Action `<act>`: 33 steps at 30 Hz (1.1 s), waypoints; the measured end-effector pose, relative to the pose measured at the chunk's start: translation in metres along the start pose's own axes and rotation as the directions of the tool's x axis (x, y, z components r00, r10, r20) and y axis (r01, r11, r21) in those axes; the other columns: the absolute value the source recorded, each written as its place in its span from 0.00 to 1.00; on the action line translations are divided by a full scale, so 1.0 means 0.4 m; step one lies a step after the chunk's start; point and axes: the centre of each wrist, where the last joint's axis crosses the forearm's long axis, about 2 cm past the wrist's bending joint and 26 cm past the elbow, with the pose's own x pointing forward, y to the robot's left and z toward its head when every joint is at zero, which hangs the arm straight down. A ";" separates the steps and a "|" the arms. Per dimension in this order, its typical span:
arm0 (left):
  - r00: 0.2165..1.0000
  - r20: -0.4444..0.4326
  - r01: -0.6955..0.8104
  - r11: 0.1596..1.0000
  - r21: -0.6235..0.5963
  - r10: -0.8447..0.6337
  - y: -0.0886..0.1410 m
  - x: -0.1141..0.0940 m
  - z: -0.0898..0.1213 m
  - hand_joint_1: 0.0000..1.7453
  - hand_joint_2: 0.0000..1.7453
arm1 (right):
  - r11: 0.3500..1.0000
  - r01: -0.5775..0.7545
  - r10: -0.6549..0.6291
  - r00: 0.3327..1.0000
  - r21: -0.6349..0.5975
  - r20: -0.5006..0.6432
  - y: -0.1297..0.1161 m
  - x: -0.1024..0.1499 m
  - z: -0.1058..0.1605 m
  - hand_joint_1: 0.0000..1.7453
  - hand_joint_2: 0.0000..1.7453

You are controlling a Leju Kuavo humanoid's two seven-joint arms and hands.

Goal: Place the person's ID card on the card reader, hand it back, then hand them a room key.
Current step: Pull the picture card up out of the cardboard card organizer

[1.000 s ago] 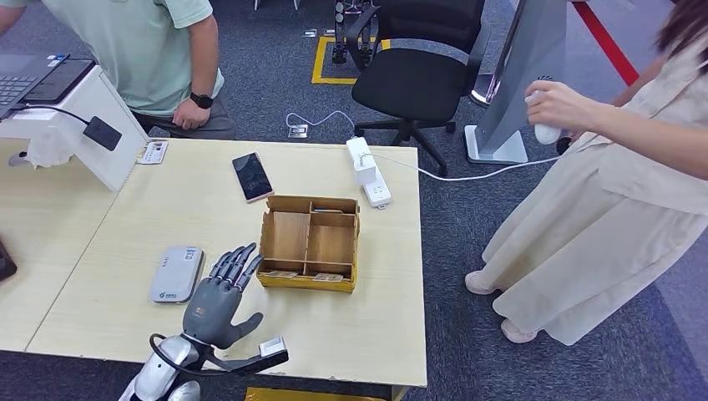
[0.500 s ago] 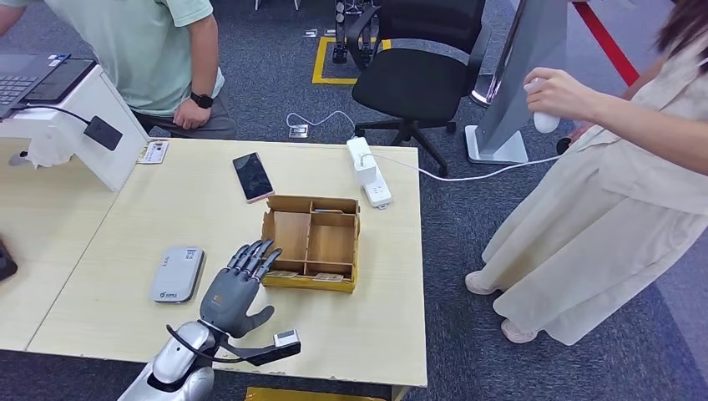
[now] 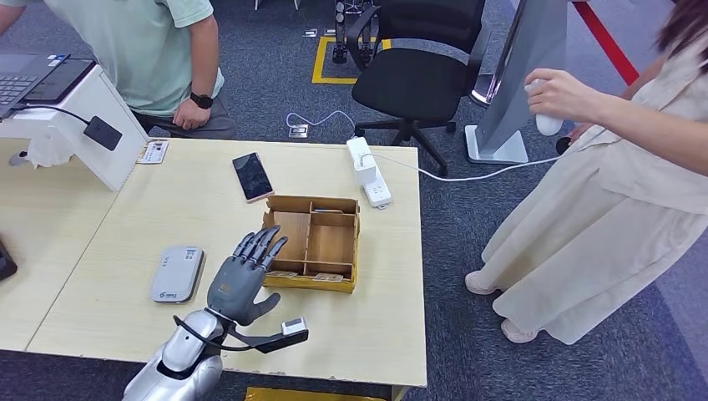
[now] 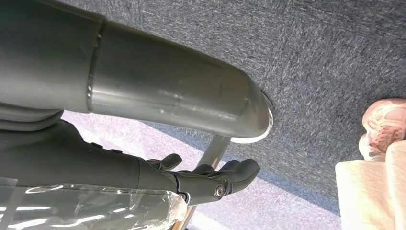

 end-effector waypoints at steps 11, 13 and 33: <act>0.999 -0.029 -0.041 0.999 0.033 0.042 0.014 -0.001 -0.015 0.00 1.00 | 1.000 0.011 -0.011 1.000 0.002 -0.012 0.002 -0.001 0.002 0.00 0.00; 0.999 -0.029 -0.045 0.999 0.027 0.045 0.014 -0.002 -0.014 0.00 1.00 | 1.000 0.012 -0.012 1.000 0.002 -0.012 0.002 -0.001 0.002 0.00 0.00; 0.998 -0.012 -0.069 0.995 -0.072 0.069 -0.002 0.006 -0.008 0.70 1.00 | 1.000 0.012 -0.012 1.000 0.001 -0.006 0.001 0.001 0.001 0.00 0.00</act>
